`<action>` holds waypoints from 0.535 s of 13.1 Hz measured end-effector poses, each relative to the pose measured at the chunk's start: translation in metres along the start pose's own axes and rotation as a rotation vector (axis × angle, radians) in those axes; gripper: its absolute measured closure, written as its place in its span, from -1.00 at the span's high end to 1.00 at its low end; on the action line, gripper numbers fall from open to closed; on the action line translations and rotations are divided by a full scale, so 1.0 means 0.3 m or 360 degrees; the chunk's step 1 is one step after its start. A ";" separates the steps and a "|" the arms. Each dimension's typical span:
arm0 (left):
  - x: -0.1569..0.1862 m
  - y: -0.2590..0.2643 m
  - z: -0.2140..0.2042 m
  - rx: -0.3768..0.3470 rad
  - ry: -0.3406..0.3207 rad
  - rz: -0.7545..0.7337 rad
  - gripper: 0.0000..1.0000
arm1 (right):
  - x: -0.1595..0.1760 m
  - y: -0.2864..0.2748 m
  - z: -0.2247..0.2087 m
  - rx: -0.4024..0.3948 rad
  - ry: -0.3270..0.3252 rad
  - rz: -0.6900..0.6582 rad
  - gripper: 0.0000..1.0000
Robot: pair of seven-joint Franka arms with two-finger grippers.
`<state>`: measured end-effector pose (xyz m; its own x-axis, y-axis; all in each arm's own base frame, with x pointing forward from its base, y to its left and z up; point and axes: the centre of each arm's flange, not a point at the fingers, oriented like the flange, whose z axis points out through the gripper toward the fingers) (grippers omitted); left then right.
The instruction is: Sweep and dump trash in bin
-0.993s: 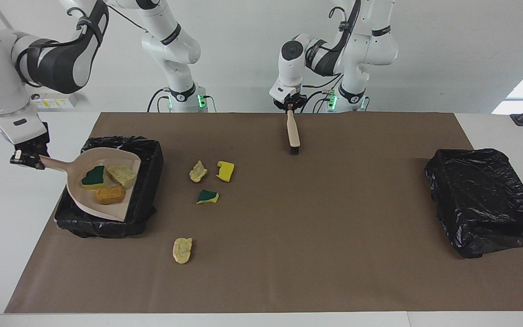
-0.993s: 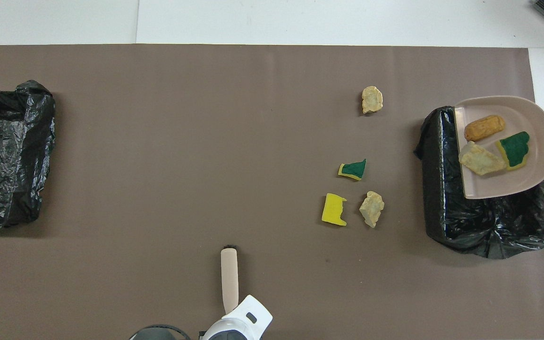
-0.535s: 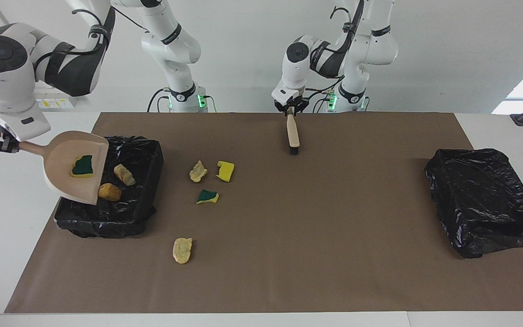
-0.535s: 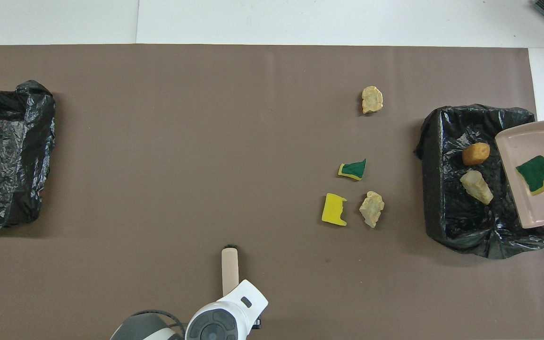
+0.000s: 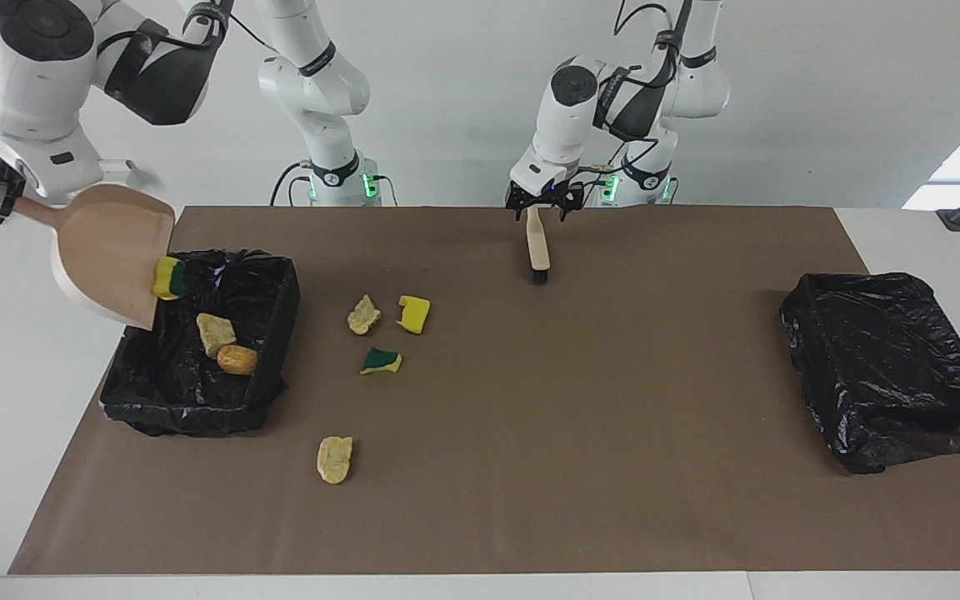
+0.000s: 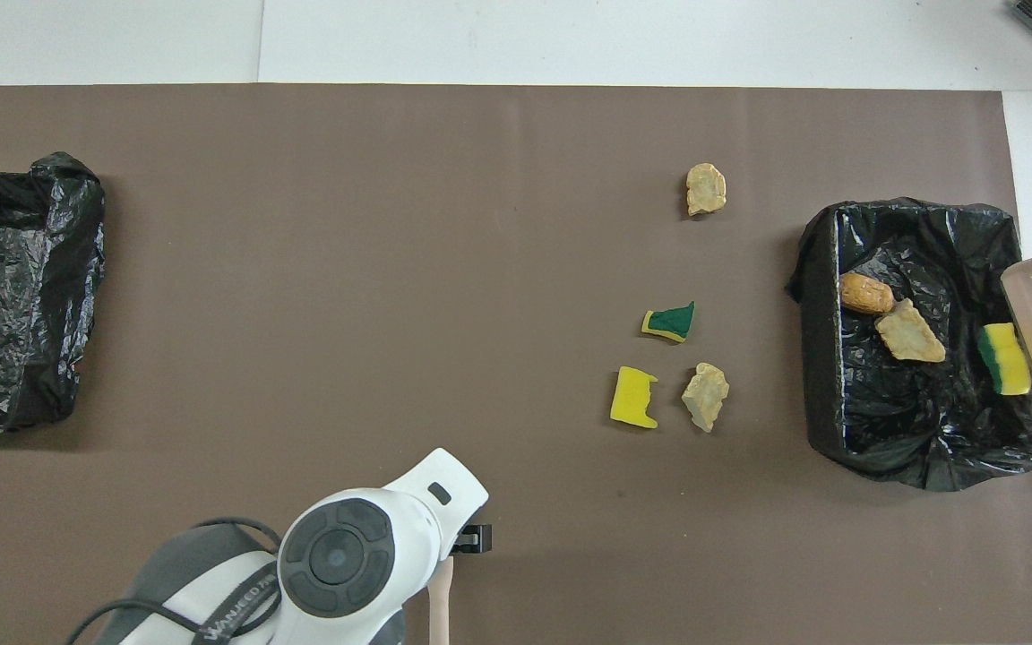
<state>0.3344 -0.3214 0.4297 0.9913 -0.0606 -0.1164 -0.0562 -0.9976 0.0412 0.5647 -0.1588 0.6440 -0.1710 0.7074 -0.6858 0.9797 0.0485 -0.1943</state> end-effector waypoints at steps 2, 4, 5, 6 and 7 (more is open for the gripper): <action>0.116 -0.096 -0.199 0.0022 0.0058 0.0058 1.00 | 0.012 0.008 -0.008 0.0000 -0.0024 -0.0016 -0.36; 0.238 -0.179 -0.376 0.0061 0.0118 0.0116 1.00 | 0.025 0.013 -0.012 -0.0008 -0.0005 -0.0017 -0.36; 0.304 -0.220 -0.455 0.0064 0.0123 0.0130 1.00 | 0.041 0.018 -0.013 -0.0023 0.0052 0.0010 -0.36; 0.369 -0.267 -0.521 0.0053 0.0124 0.0137 1.00 | 0.064 0.025 -0.015 -0.0043 0.0141 0.0058 -0.36; 0.427 -0.325 -0.582 0.0036 0.0127 0.0132 1.00 | 0.093 0.032 -0.018 -0.0058 0.0234 0.0112 -0.36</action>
<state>0.4874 -0.2259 0.5842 0.9894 -0.1412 -0.0339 -0.1404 -0.9898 0.0249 0.5699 -0.1348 0.6269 -0.0877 0.8054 -0.5863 0.9923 0.0192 -0.1220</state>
